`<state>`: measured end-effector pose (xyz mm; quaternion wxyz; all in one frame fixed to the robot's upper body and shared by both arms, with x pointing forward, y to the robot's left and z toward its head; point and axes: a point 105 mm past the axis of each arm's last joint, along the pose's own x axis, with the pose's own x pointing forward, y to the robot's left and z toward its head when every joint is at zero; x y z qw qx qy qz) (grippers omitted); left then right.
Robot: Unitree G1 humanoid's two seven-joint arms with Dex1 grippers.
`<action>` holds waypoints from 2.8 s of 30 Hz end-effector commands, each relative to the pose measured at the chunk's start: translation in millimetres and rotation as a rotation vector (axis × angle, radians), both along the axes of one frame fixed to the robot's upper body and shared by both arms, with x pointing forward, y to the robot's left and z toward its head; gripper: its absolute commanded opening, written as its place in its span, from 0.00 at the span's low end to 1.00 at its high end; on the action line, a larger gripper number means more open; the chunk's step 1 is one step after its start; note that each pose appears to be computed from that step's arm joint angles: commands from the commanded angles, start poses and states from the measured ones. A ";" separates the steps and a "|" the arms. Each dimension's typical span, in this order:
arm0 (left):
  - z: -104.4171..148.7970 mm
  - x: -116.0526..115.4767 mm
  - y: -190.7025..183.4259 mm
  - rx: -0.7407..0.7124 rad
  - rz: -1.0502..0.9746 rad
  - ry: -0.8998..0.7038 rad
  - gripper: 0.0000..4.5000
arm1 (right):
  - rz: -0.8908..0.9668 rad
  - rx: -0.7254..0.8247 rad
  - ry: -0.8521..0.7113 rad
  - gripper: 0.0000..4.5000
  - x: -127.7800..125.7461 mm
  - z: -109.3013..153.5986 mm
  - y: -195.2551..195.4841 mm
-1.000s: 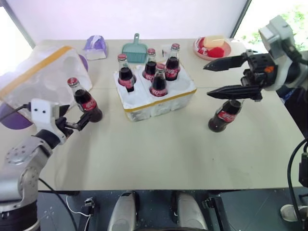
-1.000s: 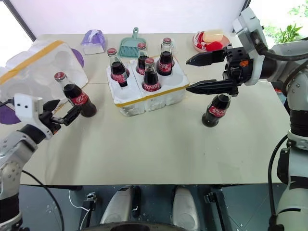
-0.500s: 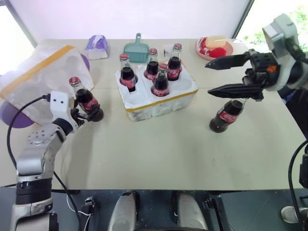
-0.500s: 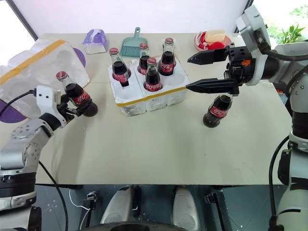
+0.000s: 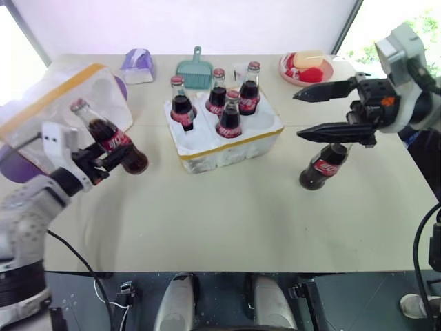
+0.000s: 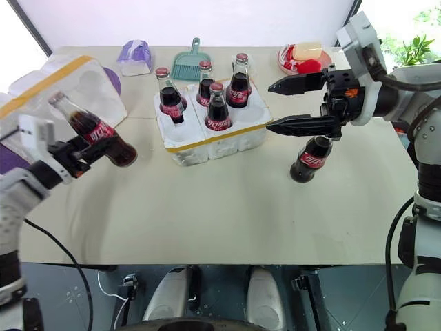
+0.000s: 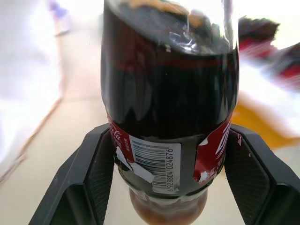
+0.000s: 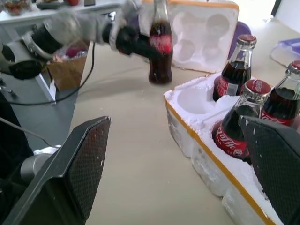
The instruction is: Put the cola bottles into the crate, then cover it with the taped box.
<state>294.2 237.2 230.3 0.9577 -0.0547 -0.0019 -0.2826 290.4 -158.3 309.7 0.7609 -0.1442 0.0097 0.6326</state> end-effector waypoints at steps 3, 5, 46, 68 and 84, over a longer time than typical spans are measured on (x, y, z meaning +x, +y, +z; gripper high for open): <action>69.2 -6.6 -36.5 -0.054 -0.185 -0.182 0.61 | 0.012 0.021 -0.057 1.00 -4.0 10.2 1.3; 71.4 8.2 -50.0 -0.017 -0.185 -0.194 0.61 | 0.011 0.028 -0.057 1.00 -3.3 10.0 2.7; 79.1 -3.6 -74.9 0.005 -0.387 -0.212 1.00 | -0.195 0.041 0.001 1.00 -51.4 11.6 -37.8; 8.8 -28.2 -126.0 0.267 -0.696 -0.072 1.00 | -0.923 0.221 0.110 1.00 -41.6 -118.6 -113.7; 14.5 -22.4 -137.3 0.240 -0.691 -0.109 1.00 | -0.947 0.374 0.145 1.00 4.7 -142.6 -102.7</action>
